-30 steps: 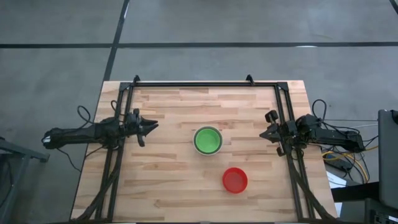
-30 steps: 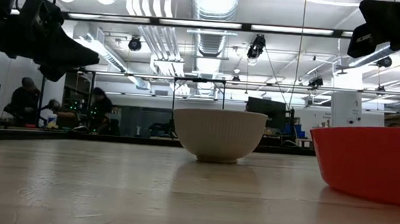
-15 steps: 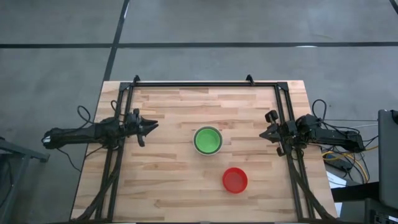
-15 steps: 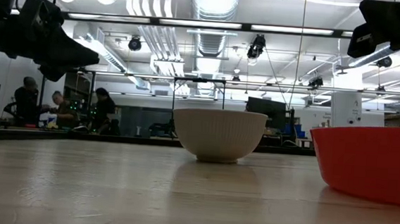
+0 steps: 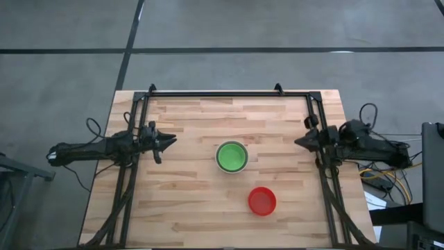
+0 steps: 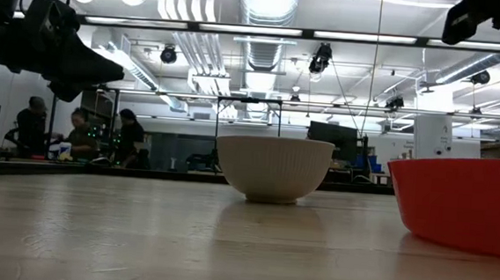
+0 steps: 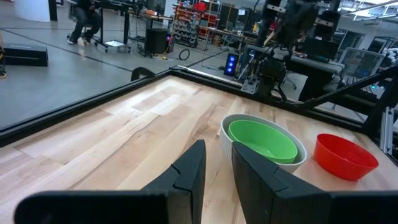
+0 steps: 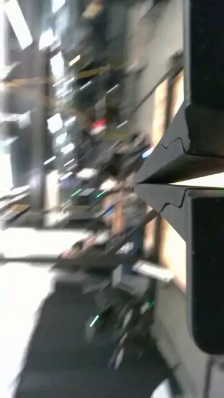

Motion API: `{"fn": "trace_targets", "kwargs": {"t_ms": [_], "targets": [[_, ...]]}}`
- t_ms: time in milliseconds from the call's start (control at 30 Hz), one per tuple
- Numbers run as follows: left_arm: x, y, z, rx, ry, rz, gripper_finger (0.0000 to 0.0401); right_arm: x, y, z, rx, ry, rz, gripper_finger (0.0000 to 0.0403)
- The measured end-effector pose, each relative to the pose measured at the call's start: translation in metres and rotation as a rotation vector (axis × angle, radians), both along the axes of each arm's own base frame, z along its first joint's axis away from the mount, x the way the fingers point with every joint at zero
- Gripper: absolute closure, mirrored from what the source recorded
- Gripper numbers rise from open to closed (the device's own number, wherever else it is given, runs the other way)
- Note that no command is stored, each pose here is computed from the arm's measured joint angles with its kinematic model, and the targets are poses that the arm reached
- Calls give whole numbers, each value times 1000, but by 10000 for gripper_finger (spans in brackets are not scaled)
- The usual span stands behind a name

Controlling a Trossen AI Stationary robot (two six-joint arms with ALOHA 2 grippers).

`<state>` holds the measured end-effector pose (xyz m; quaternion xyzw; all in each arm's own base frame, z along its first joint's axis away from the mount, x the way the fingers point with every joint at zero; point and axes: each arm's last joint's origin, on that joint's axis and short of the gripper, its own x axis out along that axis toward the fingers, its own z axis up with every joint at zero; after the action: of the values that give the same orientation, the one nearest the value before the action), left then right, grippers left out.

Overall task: Nest bowls inside each other
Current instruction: Stack the red bowl on the green bowl

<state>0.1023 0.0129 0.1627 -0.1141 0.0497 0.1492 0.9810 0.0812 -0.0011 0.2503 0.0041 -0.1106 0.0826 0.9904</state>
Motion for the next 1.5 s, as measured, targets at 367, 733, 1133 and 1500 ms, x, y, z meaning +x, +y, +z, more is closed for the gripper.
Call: {"fn": "trace_targets", "kwargs": {"t_ms": [367, 733, 1133, 1500], "targets": [[0, 0, 0, 0, 0, 0, 318, 28, -6, 52, 76, 264, -90, 394], [0, 0, 0, 0, -1, 0, 318, 63, -5, 55, 208, 392, -141, 394], [0, 0, 0, 0, -5, 1, 318, 74, 27, 41, 259, 498, -190, 394], [0, 0, 0, 1, -5, 0, 318, 80, 65, 18, 345, 637, -259, 394]]}}
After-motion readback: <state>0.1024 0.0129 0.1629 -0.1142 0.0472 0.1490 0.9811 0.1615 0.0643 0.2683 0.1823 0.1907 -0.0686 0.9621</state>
